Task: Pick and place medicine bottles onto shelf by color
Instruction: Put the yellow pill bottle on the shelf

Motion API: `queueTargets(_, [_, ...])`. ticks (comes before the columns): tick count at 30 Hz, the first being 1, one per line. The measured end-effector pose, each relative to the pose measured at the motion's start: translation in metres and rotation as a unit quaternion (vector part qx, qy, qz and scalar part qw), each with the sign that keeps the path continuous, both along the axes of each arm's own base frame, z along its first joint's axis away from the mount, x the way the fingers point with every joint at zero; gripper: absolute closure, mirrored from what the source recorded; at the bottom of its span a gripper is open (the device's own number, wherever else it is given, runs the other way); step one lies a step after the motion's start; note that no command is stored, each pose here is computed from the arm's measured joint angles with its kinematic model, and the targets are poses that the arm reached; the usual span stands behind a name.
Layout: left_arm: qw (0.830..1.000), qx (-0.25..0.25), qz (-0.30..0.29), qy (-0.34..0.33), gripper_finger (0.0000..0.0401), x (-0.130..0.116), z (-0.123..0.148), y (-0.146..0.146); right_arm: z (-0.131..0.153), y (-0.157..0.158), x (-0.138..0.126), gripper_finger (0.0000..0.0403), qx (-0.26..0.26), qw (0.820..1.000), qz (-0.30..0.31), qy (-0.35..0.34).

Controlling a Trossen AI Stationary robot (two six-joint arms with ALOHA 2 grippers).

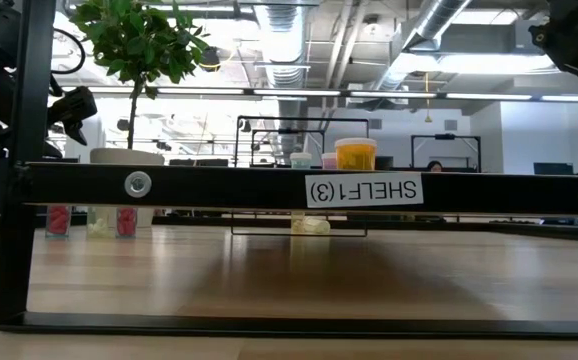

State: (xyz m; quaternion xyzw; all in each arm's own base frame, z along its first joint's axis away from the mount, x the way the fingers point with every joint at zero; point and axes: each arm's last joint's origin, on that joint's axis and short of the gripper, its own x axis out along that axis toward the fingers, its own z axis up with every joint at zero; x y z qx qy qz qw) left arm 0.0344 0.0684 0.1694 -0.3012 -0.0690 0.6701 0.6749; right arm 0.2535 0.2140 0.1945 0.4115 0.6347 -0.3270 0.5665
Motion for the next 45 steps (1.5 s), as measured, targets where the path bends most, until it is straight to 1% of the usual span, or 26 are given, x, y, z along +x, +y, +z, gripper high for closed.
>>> queueTargets(7, [1.000, 0.000, 0.000, 0.000, 0.0191, 0.000, 0.000, 0.000, 0.002, -0.011, 0.004, 0.0282, -0.008, 1.000, -0.015, 0.010])
queueTargets(12, [1.000, 0.000, 0.000, 0.000, 0.0191, 0.000, 0.000, 0.000, 0.017, -0.028, 0.005, 0.0282, -0.007, 1.000, -0.013, 0.012])
queueTargets(16, [1.000, 0.000, 0.000, 0.000, 0.0191, 0.000, 0.000, 0.000, 0.037, -0.047, 0.005, 0.0282, -0.002, 0.999, -0.036, 0.003])
queueTargets(20, [1.000, 0.000, 0.000, 0.000, 0.0191, 0.000, 0.000, 0.000, 0.052, -0.069, 0.008, 0.0282, 0.006, 0.997, -0.072, -0.010])
queueTargets(25, [1.000, 0.000, 0.000, 0.000, 0.0191, 0.000, 0.000, 0.000, 0.056, -0.097, 0.018, 0.0282, 0.017, 0.993, -0.115, -0.008])
queueTargets(29, [1.000, 0.000, 0.000, 0.000, 0.0191, 0.000, 0.000, 0.000, 0.061, -0.114, 0.030, 0.0282, 0.027, 0.993, -0.117, -0.007])
queueTargets(32, [1.000, 0.000, 0.000, 0.000, 0.0191, 0.000, 0.000, 0.000, 0.073, -0.122, 0.037, 0.0282, 0.027, 0.994, -0.108, -0.021])
queueTargets(35, [1.000, 0.000, 0.000, 0.000, 0.0191, 0.000, 0.000, 0.000, 0.080, -0.127, 0.046, 0.0282, 0.008, 0.994, -0.106, -0.025])
queueTargets(37, [1.000, 0.000, -0.001, 0.000, 0.0191, 0.000, 0.000, 0.000, 0.085, -0.131, 0.055, 0.0282, -0.004, 0.994, -0.106, -0.025])
queueTargets(40, [1.000, 0.000, -0.001, 0.000, 0.0191, 0.000, 0.000, 0.000, 0.085, -0.134, 0.072, 0.0282, -0.018, 0.996, -0.090, -0.008])
queueTargets(45, [1.000, -0.001, -0.004, -0.002, 0.0191, 0.000, 0.000, 0.000, 0.085, -0.145, 0.103, 0.0282, -0.020, 0.997, -0.068, -0.009])
